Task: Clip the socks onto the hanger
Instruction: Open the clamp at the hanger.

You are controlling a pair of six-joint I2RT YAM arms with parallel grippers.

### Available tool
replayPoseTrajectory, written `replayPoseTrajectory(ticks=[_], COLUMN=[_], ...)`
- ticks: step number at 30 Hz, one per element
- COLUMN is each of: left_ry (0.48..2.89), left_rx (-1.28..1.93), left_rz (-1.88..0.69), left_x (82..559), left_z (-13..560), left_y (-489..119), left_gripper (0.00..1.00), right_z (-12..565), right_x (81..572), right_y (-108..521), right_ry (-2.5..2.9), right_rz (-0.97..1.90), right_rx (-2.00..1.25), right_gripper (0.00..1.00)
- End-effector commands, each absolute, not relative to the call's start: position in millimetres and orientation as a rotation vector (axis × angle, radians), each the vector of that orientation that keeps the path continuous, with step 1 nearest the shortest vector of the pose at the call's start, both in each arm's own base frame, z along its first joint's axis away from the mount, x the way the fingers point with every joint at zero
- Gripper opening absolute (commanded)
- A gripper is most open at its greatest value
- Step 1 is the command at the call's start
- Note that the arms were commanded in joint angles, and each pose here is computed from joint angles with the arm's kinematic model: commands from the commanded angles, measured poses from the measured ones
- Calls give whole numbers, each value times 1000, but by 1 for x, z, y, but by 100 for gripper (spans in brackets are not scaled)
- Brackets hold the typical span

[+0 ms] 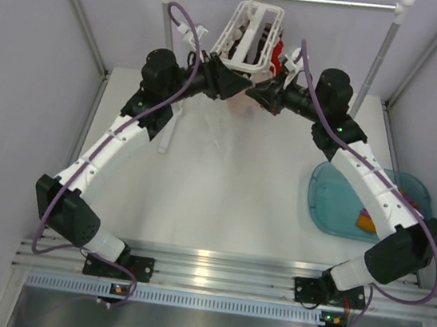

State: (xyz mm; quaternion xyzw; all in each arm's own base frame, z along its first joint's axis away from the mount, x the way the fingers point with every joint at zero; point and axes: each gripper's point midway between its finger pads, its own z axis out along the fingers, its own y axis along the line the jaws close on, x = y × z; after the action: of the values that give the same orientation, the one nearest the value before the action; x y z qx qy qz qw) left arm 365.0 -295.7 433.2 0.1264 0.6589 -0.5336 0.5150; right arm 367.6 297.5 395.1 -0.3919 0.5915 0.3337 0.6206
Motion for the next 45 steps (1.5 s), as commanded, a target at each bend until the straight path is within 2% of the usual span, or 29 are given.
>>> replayPoseTrajectory(ticks=[1,10,30,33,34,37,38,40,41,44,45], left_ry=[1490,1471,1512,1520,1526,1531,1532,1533,1534,1538,1543], left_rx=[356,349,341,320,308,283,271,269,266,263,265], left_rz=[-1199,-1117,-1147,-1151,-1148,-1160,-1169,-1178,-1182,-1187,-1189], left_x=[363,372,377,379,380,382,381,381,381,380,380], left_z=[460,464,456,457,455,455,457,457,457,456,454], left_y=[-294,-296,-308,-308,-307,-306,-306,-307,-307,-307,-307], left_gripper=[58,53,46,40,33,23,14,6,0,0,0], right_z=[427,420,419,419,419,414,414,408,409,395,391], right_x=[359,355,355,353,353,352,351,351,348,348,349], right_y=[303,307,307,307,308,307,306,303,300,287,279], right_ry=[1282,1313,1321,1317,1314,1324,1325,1345,1345,1394,1415], right_rz=[781,787,765,768,767,759,753,731,720,679,669], right_rx=[-897,-914,-910,-919,-921,-935,-937,-951,-951,-935,-925], right_gripper=[0,0,0,0,0,0,6,24,42,65,66])
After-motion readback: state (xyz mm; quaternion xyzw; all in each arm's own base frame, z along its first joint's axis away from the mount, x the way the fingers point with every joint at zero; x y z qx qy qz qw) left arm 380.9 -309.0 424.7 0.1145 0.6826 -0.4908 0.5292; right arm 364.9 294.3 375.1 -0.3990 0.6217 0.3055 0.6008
